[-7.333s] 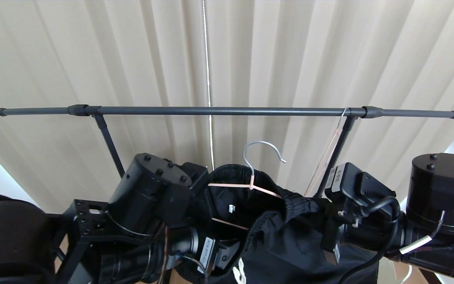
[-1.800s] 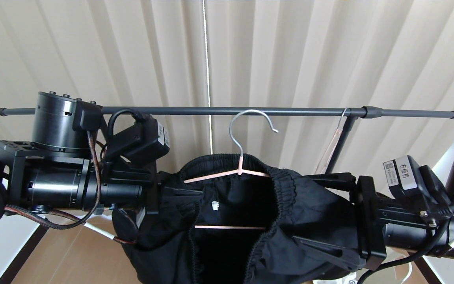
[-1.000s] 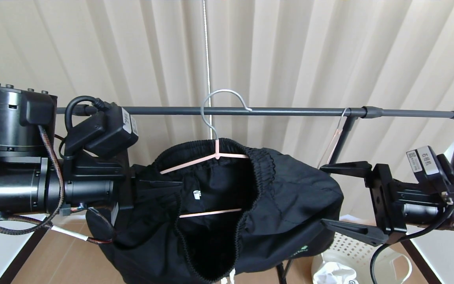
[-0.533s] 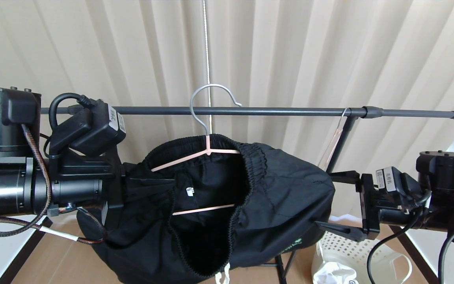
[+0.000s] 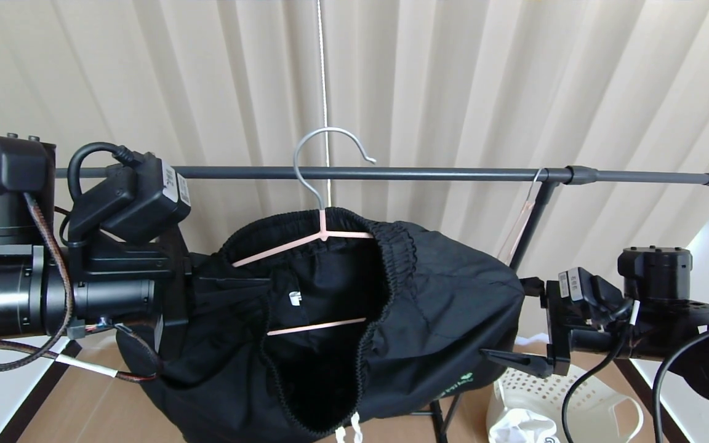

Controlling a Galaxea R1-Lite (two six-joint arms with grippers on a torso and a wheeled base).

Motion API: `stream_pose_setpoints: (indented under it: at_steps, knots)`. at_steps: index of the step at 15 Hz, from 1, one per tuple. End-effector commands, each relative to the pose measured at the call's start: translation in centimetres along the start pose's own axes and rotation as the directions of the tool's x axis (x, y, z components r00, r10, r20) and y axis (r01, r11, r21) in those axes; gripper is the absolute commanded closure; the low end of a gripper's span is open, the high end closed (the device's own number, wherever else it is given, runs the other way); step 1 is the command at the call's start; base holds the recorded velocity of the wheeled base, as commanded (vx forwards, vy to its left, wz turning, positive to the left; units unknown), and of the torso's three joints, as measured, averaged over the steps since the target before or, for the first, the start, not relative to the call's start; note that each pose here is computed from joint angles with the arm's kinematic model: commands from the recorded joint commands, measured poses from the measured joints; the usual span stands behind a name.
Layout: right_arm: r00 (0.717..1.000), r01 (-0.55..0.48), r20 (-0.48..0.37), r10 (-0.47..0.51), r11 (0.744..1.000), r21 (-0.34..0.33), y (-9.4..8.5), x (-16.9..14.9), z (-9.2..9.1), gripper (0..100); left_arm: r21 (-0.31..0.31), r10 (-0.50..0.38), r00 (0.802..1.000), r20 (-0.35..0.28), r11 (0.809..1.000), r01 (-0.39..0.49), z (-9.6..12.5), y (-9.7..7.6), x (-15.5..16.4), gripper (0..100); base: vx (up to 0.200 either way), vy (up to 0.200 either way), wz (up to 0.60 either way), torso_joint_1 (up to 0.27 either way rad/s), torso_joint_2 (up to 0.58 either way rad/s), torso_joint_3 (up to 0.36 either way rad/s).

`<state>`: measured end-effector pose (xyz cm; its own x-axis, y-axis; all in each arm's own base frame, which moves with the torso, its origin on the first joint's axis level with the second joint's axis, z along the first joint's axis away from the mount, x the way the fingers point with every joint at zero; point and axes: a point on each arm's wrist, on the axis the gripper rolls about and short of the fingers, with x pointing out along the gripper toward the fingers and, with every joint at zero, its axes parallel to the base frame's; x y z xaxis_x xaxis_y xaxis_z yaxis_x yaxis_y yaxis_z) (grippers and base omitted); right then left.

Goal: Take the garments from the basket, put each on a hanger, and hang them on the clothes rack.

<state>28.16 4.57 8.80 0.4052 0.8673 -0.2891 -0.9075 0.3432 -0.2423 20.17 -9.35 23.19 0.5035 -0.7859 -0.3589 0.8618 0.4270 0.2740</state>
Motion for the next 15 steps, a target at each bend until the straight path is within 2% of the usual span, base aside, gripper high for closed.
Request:
stream_pose_setpoints:
  at_steps: [1,9,15]
  knots:
    - [1.0,0.006,-0.009,-0.006,1.0,0.012,-0.5,0.5,-1.3,100,0.004,0.004,1.0,0.007,1.0,-0.004,0.1,-0.2,-0.3,100,0.0,0.0,0.0,0.0,0.0,0.0]
    - [0.999,0.032,-0.013,-0.032,0.999,0.024,-1.5,0.6,-2.3,100,0.0,0.011,1.0,0.016,1.0,-0.011,0.1,-0.8,-1.2,100,0.0,0.0,0.0,0.0,0.0,0.0]
    - [0.997,0.059,-0.044,-0.056,0.996,0.07,-2.7,0.9,-4.1,100,-0.003,0.013,1.0,0.015,1.0,-0.013,-0.1,-1.2,-1.5,100,0.0,0.0,0.0,0.0,0.0,0.0]
